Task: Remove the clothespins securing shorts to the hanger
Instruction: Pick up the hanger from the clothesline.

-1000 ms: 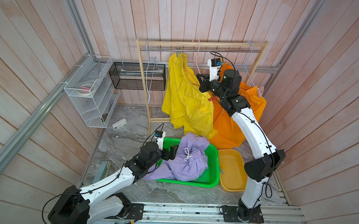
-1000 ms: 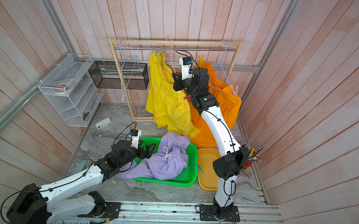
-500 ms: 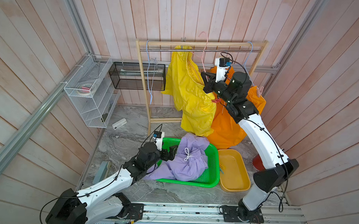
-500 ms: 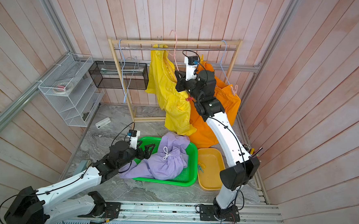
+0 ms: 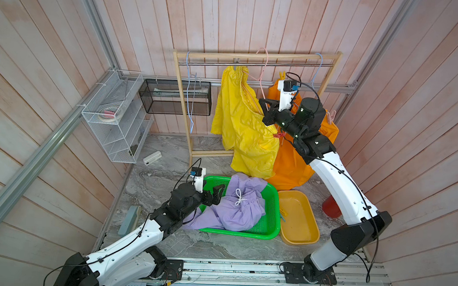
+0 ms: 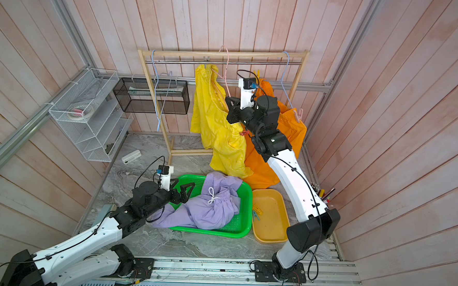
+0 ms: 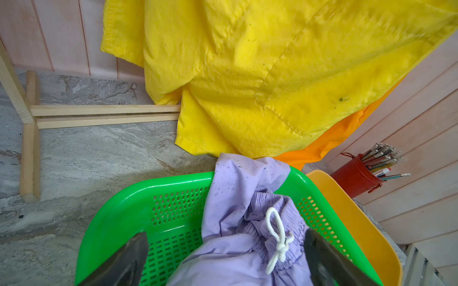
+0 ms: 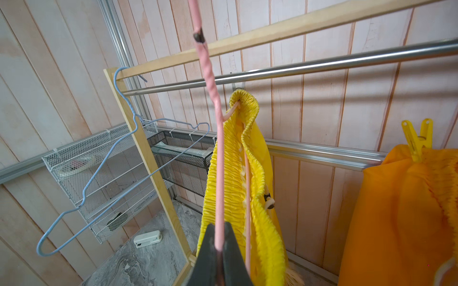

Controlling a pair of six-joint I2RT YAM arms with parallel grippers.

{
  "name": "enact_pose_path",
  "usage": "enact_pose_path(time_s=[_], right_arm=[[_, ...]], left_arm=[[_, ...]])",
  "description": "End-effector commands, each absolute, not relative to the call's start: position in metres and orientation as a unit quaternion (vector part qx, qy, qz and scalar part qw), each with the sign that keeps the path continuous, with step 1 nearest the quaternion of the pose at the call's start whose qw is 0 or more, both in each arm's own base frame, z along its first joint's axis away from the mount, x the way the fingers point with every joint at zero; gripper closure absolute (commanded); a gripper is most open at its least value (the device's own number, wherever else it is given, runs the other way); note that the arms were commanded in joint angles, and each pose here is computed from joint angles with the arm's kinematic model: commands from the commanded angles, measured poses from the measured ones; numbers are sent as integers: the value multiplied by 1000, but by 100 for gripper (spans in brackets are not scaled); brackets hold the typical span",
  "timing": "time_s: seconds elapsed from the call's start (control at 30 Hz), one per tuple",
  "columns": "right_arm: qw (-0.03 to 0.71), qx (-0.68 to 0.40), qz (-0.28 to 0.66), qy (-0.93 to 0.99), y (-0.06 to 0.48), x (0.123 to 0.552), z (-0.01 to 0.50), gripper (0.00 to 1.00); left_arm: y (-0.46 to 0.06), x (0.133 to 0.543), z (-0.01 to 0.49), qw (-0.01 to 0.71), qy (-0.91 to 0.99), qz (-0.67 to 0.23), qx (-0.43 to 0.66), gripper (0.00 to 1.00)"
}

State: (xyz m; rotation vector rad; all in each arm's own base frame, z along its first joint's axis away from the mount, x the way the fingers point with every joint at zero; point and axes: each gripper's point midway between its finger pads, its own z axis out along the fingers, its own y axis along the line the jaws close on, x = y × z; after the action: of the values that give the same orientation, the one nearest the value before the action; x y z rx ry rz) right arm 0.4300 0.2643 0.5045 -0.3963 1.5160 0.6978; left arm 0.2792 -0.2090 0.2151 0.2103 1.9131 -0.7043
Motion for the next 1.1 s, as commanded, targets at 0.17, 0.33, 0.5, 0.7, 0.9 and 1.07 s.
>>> enact_pose_path(time_s=[0.17, 0.33, 0.5, 0.7, 0.9, 1.07], right_arm=[[658, -199, 344, 640, 271, 403, 519, 100], [611, -206, 339, 686, 269, 378, 479, 100], [611, -214, 328, 688, 256, 357, 469, 100], [627, -249, 373, 637, 248, 297, 509, 100], [666, -264, 397, 574, 227, 240, 552, 100], [683, -281, 424, 525, 215, 202, 588, 100]], left_arm=[[-205, 282, 225, 523, 799, -288, 79, 0], [-209, 283, 255, 528, 787, -309, 74, 0], [-213, 285, 276, 535, 779, -316, 81, 0], [-207, 286, 276, 537, 783, -307, 68, 0], [-198, 285, 283, 545, 782, -297, 55, 0], [-191, 282, 289, 550, 781, -292, 43, 0]])
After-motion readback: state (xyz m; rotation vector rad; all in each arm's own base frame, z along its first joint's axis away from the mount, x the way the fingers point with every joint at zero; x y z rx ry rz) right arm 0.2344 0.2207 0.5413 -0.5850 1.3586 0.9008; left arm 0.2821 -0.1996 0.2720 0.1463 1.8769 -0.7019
